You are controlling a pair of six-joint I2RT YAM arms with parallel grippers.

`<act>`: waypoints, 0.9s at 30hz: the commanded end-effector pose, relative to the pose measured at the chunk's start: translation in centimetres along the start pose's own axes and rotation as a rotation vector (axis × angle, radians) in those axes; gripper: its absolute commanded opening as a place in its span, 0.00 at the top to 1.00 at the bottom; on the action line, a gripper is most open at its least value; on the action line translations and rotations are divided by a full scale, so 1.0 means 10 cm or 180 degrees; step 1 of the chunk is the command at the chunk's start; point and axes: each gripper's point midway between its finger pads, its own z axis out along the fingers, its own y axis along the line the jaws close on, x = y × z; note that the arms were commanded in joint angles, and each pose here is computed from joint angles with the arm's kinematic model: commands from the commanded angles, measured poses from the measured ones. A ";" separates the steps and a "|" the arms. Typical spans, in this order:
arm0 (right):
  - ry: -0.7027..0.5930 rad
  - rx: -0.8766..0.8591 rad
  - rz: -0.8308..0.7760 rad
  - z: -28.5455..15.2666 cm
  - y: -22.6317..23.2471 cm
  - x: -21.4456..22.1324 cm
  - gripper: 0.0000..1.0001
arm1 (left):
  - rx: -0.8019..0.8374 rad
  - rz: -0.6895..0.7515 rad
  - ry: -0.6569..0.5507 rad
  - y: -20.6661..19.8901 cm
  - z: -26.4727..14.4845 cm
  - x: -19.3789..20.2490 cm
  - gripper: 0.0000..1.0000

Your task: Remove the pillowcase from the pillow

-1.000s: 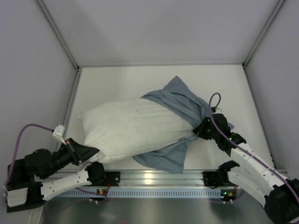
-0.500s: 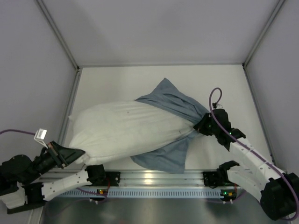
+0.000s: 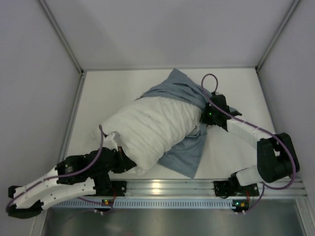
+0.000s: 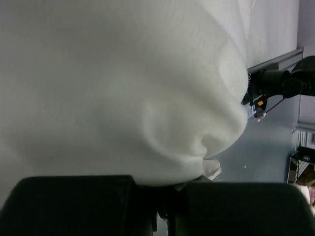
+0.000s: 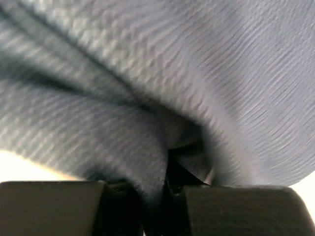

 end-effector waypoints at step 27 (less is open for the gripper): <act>-0.0710 -0.0214 -0.0562 -1.05 0.61 -0.52 0.00 | 0.1496 0.1225 0.0300 -1.97 0.62 0.05 0.01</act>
